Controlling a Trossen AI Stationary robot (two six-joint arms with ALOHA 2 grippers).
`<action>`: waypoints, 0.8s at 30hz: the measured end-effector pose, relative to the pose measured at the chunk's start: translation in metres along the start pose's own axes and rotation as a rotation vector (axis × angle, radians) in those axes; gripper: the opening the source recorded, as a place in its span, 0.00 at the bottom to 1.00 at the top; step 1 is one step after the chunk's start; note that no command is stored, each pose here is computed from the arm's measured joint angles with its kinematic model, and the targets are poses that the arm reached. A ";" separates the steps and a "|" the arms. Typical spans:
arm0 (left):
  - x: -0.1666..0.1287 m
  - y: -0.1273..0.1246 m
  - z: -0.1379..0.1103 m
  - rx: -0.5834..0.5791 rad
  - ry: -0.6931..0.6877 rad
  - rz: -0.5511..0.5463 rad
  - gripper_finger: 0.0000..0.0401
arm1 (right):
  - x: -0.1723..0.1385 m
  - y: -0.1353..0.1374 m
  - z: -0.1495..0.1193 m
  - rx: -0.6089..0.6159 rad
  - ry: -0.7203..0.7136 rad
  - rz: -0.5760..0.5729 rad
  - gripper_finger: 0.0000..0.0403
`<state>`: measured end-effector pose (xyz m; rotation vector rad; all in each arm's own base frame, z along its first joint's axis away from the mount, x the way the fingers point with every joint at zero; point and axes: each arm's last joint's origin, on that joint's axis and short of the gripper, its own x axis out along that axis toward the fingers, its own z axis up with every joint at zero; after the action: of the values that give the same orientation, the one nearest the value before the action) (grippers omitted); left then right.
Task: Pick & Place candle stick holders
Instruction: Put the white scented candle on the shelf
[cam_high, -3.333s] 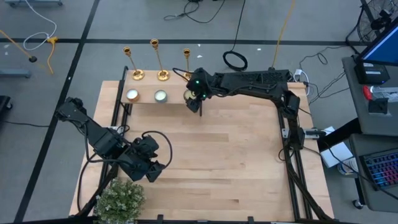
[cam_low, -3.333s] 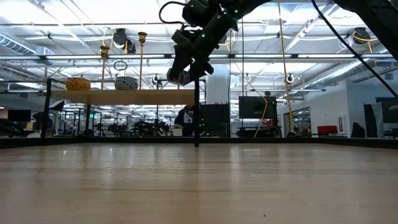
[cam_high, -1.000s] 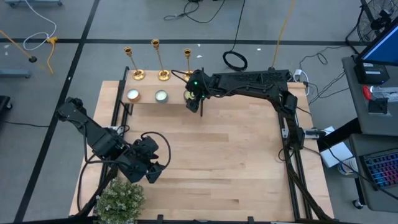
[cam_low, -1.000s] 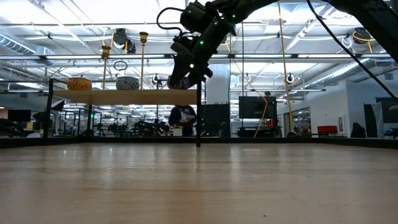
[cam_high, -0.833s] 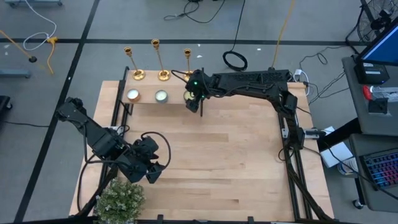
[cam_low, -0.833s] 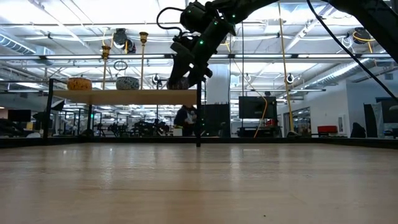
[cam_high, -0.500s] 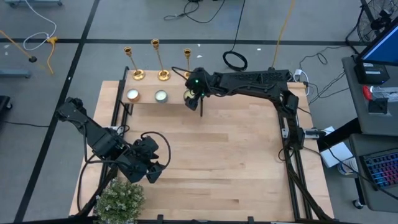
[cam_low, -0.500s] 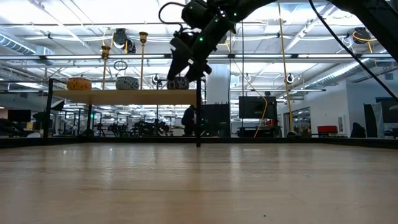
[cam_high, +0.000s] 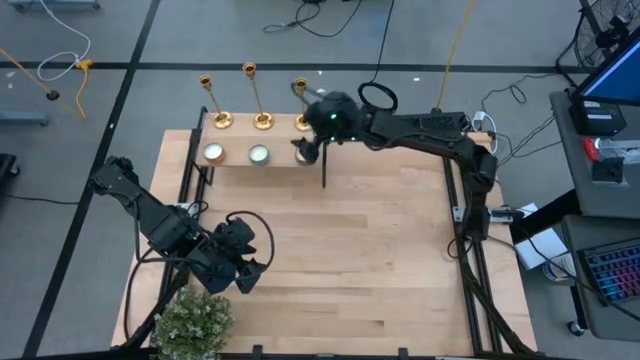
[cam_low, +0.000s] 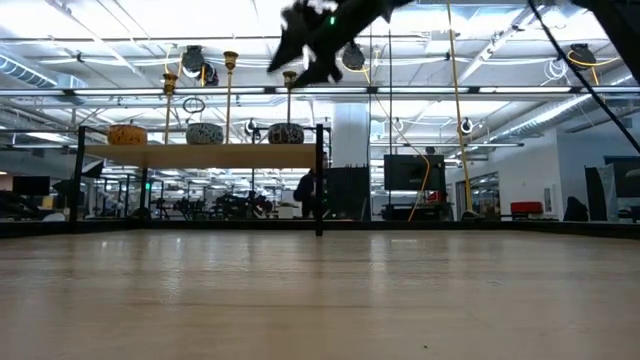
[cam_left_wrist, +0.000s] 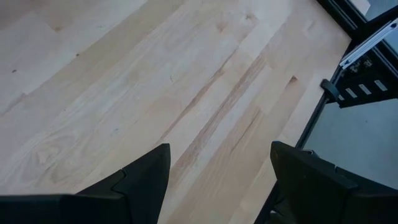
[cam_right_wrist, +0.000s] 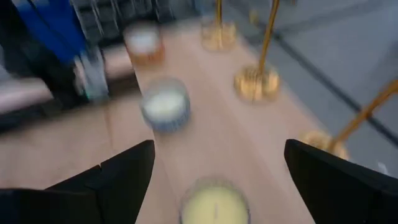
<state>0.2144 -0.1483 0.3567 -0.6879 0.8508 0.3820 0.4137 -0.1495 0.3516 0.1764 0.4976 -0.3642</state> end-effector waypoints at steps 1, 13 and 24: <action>0.000 0.000 0.000 -0.001 -0.006 0.001 0.71 | -0.007 0.001 0.006 0.003 -0.040 0.006 0.89; 0.015 0.008 0.039 0.006 -0.036 -0.002 0.71 | -0.166 0.032 0.029 0.210 -0.086 0.004 0.68; 0.027 0.067 0.149 -0.175 -0.155 -0.008 0.58 | -0.234 0.076 -0.005 0.162 0.091 0.030 0.28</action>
<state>0.2762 0.0037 0.3785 -0.8119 0.6728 0.5001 0.2495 -0.0090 0.4693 0.3585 0.5546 -0.3683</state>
